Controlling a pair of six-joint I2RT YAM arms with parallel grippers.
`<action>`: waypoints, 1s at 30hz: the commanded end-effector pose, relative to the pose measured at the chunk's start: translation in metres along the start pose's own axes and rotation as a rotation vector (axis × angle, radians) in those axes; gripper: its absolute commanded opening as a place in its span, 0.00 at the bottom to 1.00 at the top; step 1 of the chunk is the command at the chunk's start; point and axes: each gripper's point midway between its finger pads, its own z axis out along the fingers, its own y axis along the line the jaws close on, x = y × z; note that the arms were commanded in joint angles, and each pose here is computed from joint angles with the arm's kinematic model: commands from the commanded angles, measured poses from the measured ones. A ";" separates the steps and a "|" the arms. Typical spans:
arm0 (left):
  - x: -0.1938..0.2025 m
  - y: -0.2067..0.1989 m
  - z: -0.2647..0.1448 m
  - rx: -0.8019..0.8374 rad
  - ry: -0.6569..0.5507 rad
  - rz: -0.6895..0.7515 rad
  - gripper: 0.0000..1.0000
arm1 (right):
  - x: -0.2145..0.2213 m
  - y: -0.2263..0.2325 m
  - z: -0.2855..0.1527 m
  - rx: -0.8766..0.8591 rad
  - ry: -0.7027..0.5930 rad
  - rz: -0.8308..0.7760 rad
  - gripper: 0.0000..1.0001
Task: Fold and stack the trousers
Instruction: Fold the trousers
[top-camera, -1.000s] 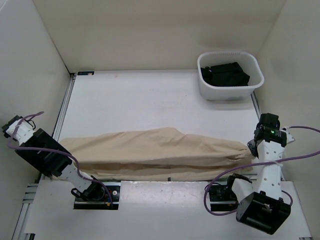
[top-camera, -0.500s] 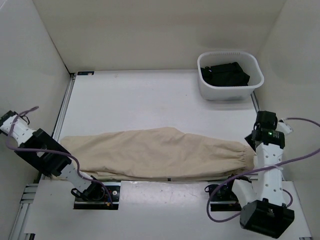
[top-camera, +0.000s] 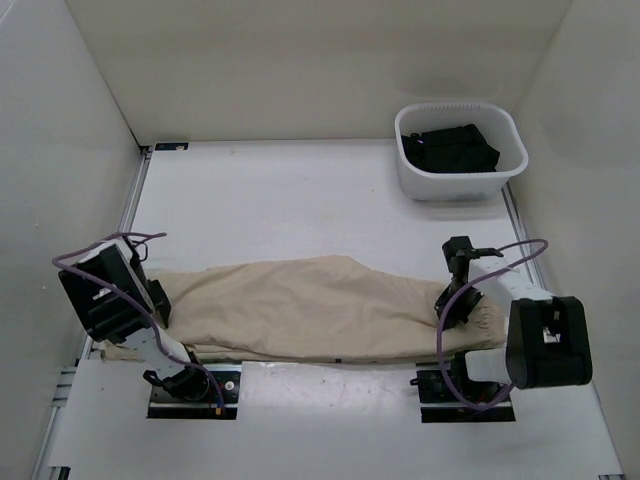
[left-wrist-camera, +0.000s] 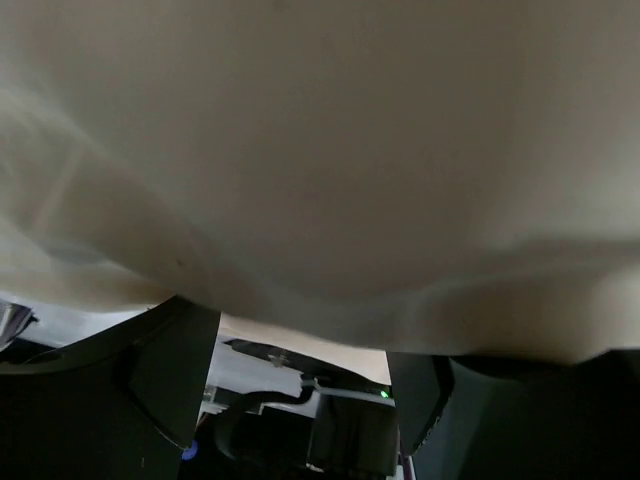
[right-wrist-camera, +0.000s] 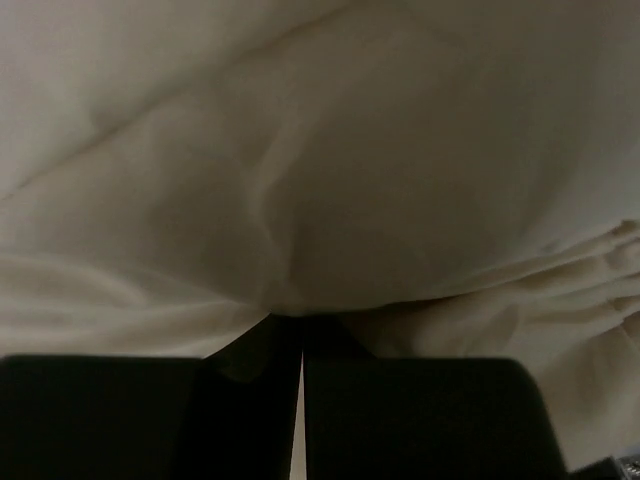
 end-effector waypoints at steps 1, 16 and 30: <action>-0.047 0.015 -0.003 -0.118 -0.182 -0.032 0.75 | -0.013 0.015 0.009 -0.029 0.009 0.086 0.03; -0.143 -0.071 -0.044 0.032 -0.285 0.162 0.75 | -0.213 0.069 -0.005 -0.017 -0.199 0.179 0.02; -0.112 -0.085 -0.030 0.039 -0.195 0.224 0.78 | -0.194 0.028 -0.091 -0.143 -0.283 0.107 0.99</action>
